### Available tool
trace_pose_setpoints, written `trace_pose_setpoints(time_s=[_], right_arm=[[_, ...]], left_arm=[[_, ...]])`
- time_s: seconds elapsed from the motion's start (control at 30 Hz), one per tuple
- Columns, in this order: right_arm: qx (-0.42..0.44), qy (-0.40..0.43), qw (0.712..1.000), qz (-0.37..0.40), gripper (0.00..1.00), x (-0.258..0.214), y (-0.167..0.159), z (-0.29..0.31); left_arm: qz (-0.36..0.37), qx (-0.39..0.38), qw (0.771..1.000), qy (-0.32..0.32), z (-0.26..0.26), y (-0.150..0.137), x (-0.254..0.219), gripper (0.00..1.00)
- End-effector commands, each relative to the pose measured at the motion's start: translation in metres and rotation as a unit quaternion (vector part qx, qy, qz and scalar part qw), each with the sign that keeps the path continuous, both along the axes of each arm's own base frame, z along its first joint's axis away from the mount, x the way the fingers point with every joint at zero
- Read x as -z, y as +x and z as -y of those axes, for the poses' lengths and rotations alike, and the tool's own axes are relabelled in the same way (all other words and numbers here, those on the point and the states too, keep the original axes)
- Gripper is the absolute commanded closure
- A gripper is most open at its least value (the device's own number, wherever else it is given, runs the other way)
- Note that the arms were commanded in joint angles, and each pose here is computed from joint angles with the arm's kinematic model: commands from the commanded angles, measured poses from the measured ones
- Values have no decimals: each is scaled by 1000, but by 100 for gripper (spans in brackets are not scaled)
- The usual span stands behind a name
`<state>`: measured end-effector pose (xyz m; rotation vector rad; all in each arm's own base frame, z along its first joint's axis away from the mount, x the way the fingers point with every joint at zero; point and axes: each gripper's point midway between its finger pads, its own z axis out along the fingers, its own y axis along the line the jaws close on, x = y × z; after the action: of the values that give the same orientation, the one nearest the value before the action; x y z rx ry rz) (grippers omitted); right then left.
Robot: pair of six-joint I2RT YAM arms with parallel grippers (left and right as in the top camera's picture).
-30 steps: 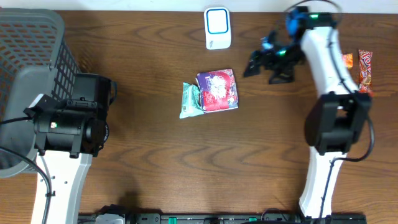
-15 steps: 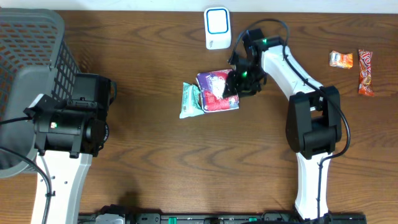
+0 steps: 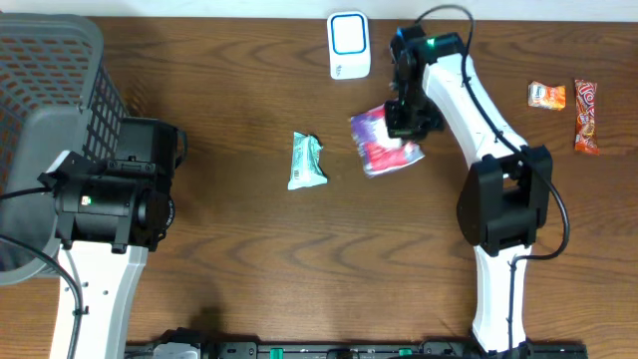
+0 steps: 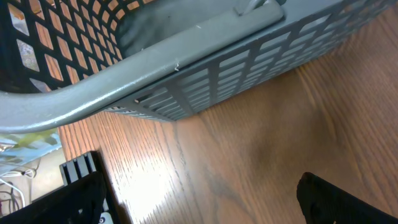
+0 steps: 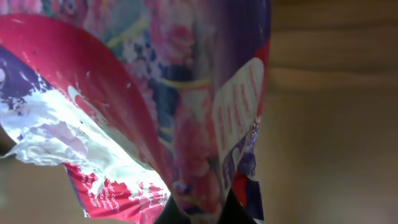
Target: Scan the item barcode
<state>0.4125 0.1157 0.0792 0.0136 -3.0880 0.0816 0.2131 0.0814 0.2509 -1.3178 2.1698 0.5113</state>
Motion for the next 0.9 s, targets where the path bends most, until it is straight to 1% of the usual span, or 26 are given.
trace_pose_setpoints(time_s=[0.0, 0.13, 0.2, 0.4, 0.43, 0.47, 0.5, 0.57, 0.6, 0.63, 0.67, 0.7, 0.87], right_arm=[[49, -223, 968, 105, 99, -45, 15, 47], [62, -320, 934, 147, 99, -57, 11, 56], [65, -339, 924, 162, 99, -56, 9, 52], [25, -332, 927, 176, 99, -14, -2, 14], [15, -325, 929, 176, 97, -7, -6, 4], [7, -317, 932, 175, 93, -1, -10, -6], [-10, -289, 942, 173, 83, 6, -19, -32], [-27, -255, 951, 174, 72, 11, -27, -61], [-37, -240, 954, 177, 59, 12, -30, -75], [-51, -223, 956, 182, 42, 11, -33, -91], [-68, -203, 956, 200, 6, 6, -35, -115], [-74, -196, 955, 210, 1, 1, -36, -125], [-75, -160, 953, 248, 1, -35, -24, -150]], left_arm=[[-4, -7, 1000, 11, -4, -1, 0, 2], [-4, -7, 1000, 11, -4, -1, 0, 2], [-4, -7, 1000, 11, -4, -1, 0, 2], [-4, -7, 1000, 11, -4, -1, 0, 2], [-4, -7, 1000, 11, -4, -1, 0, 2], [-4, -7, 1000, 11, -4, -1, 0, 2], [-4, -7, 1000, 11, -4, -1, 0, 2], [-4, -7, 1000, 11, -4, -1, 0, 2], [-4, -7, 1000, 11, -4, -1, 0, 2], [-4, -7, 1000, 11, -4, -1, 0, 2], [-4, -7, 1000, 11, -4, -1, 0, 2], [-4, -7, 1000, 11, -4, -1, 0, 2], [-4, -7, 1000, 11, -4, -1, 0, 2]])
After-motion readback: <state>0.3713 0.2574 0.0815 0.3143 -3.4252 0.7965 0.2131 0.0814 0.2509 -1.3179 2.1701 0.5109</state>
